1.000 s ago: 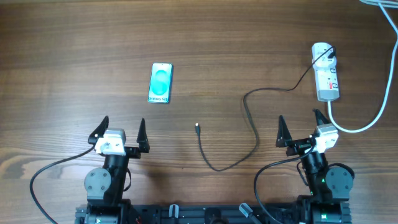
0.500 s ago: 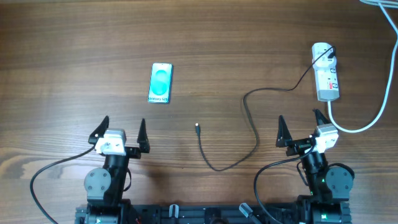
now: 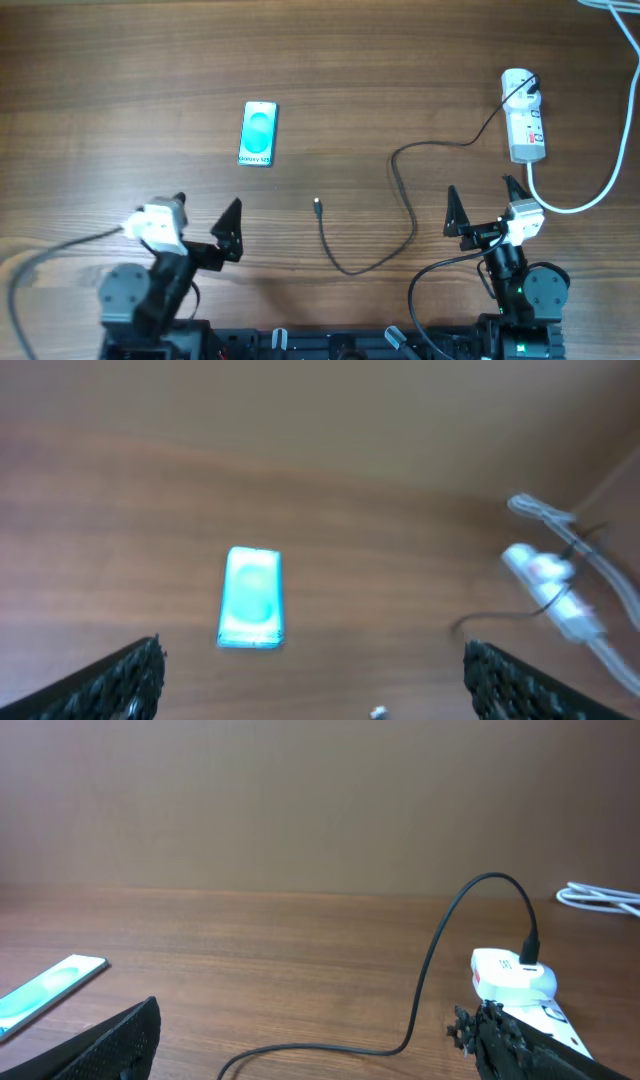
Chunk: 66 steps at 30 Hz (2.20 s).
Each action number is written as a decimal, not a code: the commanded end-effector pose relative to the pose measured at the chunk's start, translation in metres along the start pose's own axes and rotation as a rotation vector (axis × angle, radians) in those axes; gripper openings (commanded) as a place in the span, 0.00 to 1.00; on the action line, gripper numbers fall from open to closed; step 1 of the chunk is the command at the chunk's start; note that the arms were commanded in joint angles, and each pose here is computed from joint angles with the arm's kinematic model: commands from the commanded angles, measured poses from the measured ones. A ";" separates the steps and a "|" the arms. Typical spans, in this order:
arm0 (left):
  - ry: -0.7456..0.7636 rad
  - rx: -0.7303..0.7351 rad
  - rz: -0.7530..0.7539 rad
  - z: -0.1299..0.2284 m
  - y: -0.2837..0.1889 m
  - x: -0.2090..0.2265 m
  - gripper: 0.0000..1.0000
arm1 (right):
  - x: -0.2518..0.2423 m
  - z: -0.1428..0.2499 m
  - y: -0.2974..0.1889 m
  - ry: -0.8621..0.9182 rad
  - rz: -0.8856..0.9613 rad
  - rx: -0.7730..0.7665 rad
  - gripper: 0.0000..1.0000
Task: Plug charger to phone and switch on socket
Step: 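Move the left gripper over the Galaxy S25 phone and lower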
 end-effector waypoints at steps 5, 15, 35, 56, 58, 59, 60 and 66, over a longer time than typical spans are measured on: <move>-0.144 0.401 0.016 -0.133 0.004 -0.049 1.00 | 0.001 -0.001 -0.001 -0.014 -0.013 -0.014 1.00; -0.259 0.711 -0.063 -0.159 0.084 -0.037 1.00 | 0.001 -0.001 -0.001 -0.014 -0.012 -0.014 0.99; -0.409 0.837 -0.123 -0.138 0.121 -0.023 0.04 | 0.001 -0.001 -0.001 -0.014 -0.013 -0.014 1.00; -0.197 1.011 -0.583 -0.073 0.227 0.007 1.00 | 0.001 -0.001 -0.001 -0.014 -0.013 -0.014 1.00; -0.174 1.018 -0.617 -0.062 0.242 0.014 1.00 | 0.001 -0.001 -0.001 -0.014 -0.013 -0.014 1.00; -0.165 1.028 -0.620 -0.056 0.249 0.016 1.00 | 0.001 -0.001 -0.001 -0.014 -0.013 -0.014 1.00; -0.164 1.037 -0.623 -0.051 0.255 0.019 1.00 | 0.001 -0.001 -0.001 -0.014 -0.012 -0.014 1.00; -0.183 1.000 -0.568 -0.044 0.274 0.019 1.00 | 0.001 -0.001 -0.001 -0.014 -0.013 -0.014 1.00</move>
Point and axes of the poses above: each gripper's point midway between its finger pads, its own y axis out along the fingers, its own x axis along the line the jaws close on, z = x × y, the point moved 10 cm from there along -y, back along the fingers, and after that the axes turned 3 degrees about -y, right-handed, at the moved point
